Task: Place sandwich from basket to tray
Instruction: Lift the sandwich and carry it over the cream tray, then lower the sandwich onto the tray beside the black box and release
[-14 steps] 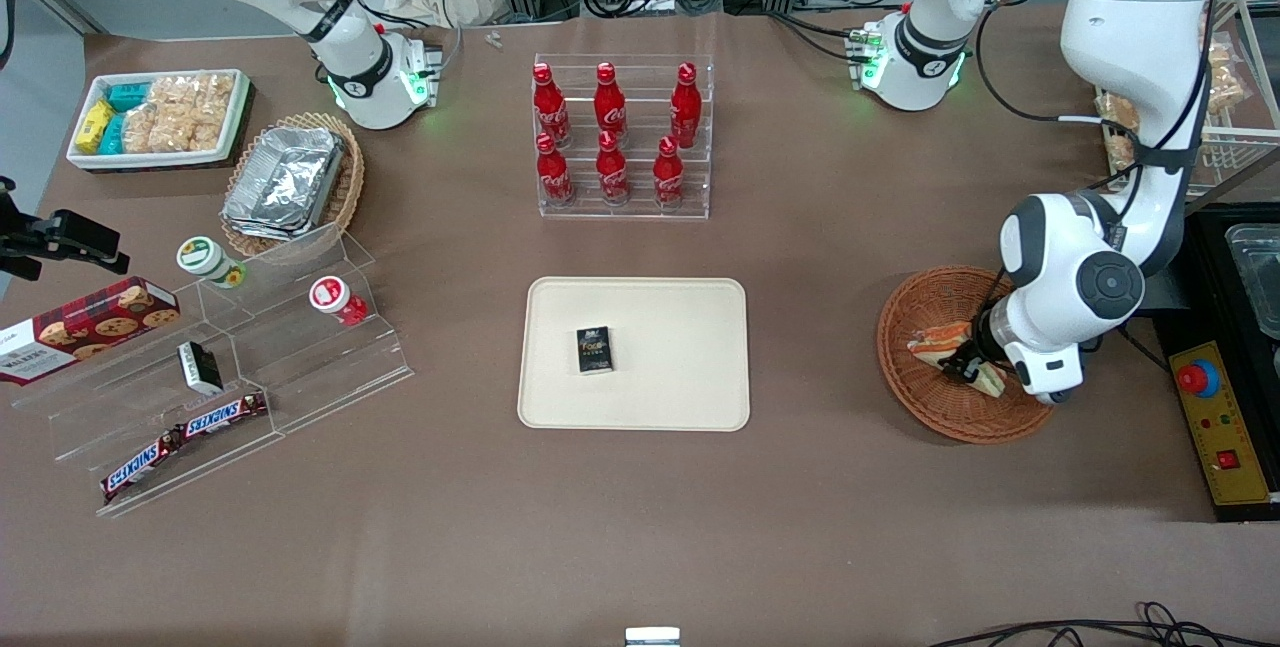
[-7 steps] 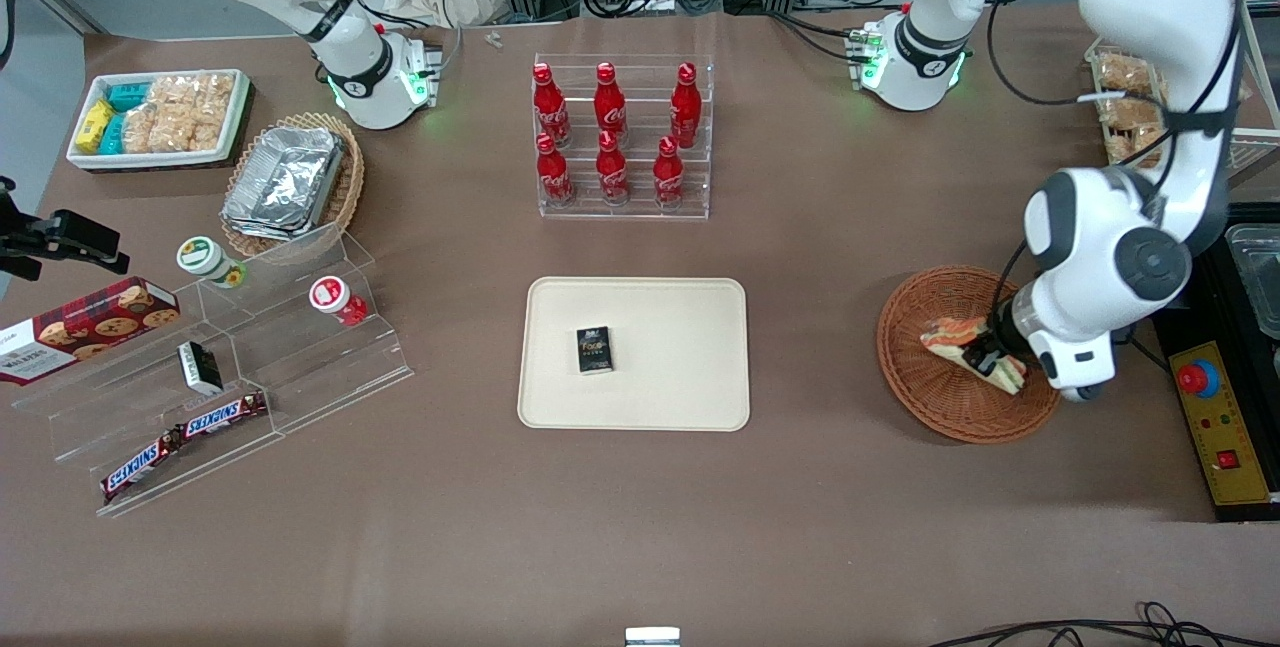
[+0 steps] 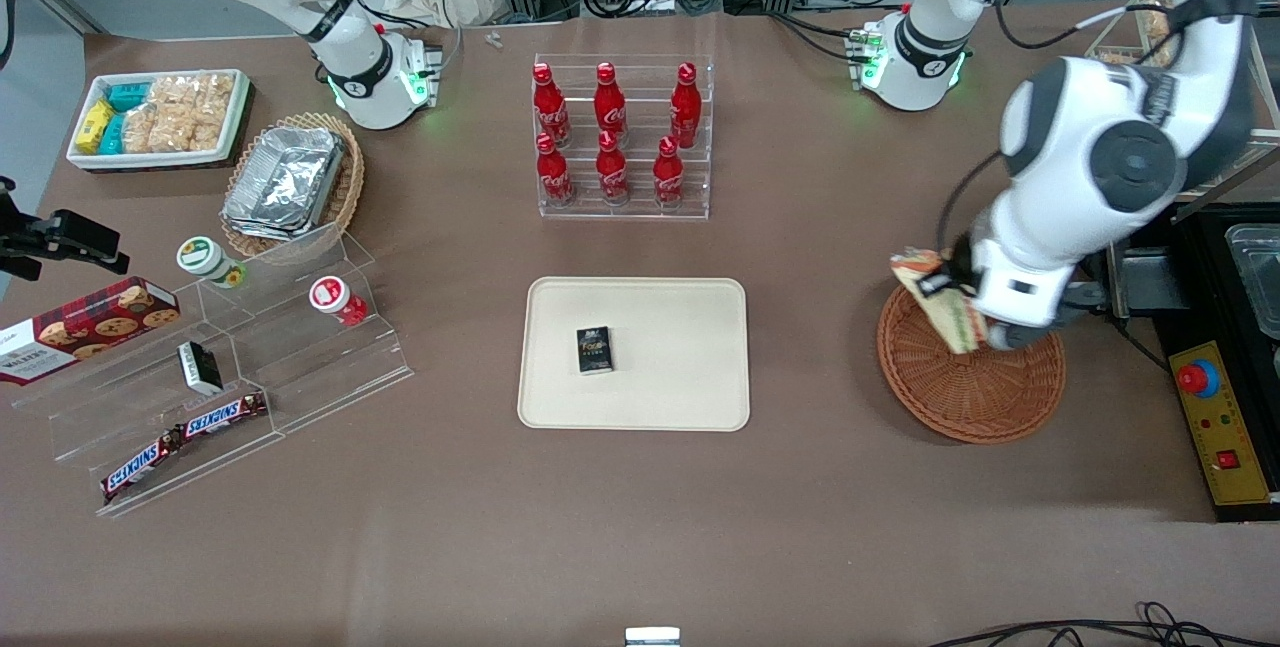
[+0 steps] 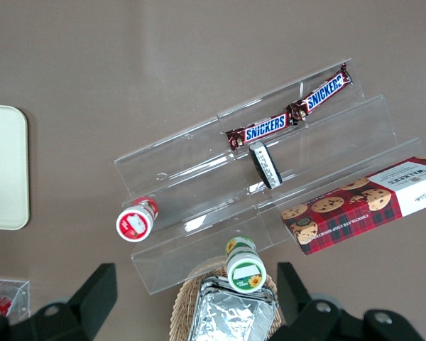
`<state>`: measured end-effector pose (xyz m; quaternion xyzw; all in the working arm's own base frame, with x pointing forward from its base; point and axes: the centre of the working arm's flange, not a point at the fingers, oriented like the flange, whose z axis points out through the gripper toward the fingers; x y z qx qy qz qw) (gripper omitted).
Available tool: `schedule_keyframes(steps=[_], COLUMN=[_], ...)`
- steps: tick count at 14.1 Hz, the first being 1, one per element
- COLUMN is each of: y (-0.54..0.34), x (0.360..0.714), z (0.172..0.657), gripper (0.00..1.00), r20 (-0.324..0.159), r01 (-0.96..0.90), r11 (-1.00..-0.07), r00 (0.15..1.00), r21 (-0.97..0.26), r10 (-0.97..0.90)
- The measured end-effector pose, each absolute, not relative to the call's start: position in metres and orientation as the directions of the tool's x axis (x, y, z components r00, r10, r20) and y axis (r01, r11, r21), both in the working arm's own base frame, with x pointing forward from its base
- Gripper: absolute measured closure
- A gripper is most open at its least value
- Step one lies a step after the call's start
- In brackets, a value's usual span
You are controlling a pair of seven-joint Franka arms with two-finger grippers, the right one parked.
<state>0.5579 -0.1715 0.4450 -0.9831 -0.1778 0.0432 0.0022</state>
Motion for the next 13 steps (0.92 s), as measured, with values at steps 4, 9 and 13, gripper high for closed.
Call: schedule_keyframes(steps=[4,9,13], y=[-0.268,-0.353,-0.371], x=[0.535,0.521,0.522], z=[0.420,0.331,0.269], gripper=[0.84,0.84,0.84], r20=[-0.079,-0.051,-0.009], r01=[0.090,-0.095,-0.136], r11=[-0.995,-0.992,-0.989], r00=[0.993,0.994,0.991], r21=[0.040,0.088,0.060], r10=[0.086,-0.100,-0.137])
